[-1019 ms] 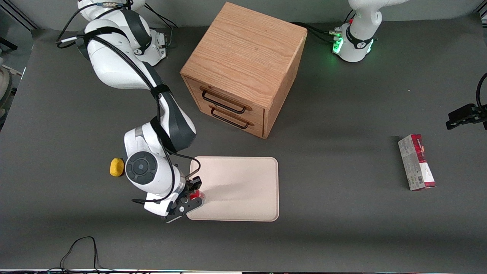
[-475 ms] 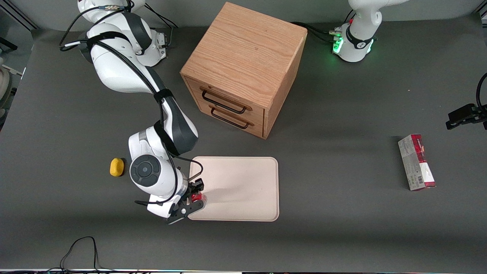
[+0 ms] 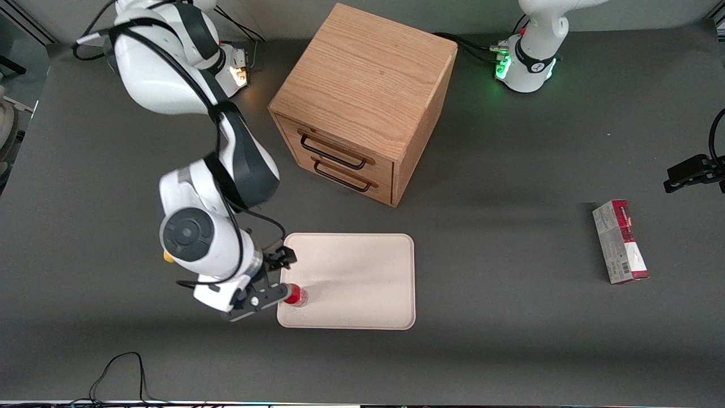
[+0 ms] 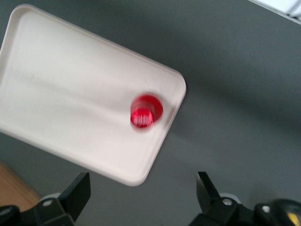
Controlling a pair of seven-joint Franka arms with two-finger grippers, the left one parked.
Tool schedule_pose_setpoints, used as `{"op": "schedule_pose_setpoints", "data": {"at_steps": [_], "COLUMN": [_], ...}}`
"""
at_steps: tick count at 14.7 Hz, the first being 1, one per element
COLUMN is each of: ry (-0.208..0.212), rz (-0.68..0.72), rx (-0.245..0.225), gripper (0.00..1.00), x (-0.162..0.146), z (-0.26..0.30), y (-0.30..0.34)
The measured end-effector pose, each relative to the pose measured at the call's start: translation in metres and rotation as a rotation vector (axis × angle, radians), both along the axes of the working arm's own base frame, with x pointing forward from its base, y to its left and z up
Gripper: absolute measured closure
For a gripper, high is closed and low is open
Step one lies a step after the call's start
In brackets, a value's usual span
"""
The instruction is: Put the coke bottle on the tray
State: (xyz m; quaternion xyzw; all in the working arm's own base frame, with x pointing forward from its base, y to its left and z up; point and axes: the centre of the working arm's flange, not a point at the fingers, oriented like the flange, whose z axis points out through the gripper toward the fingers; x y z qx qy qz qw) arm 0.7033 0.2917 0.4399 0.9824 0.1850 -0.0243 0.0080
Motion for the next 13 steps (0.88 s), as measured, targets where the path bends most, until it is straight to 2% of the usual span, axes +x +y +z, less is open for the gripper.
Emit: {"op": "schedule_pose_setpoints", "data": {"at_steps": [3, 5, 9, 11, 13], "ry": [0.060, 0.073, 0.090, 0.083, 0.039], "rz": [-0.025, -0.064, -0.148, -0.200, -0.253], "rx": [-0.047, -0.078, -0.076, -0.067, -0.050], "gripper": [0.00, 0.00, 0.00, 0.00, 0.00], "x": [-0.031, -0.045, -0.059, -0.068, -0.078], "z": [0.072, 0.113, 0.152, 0.157, 0.153], "y": [-0.026, -0.058, -0.143, -0.183, -0.222]}}
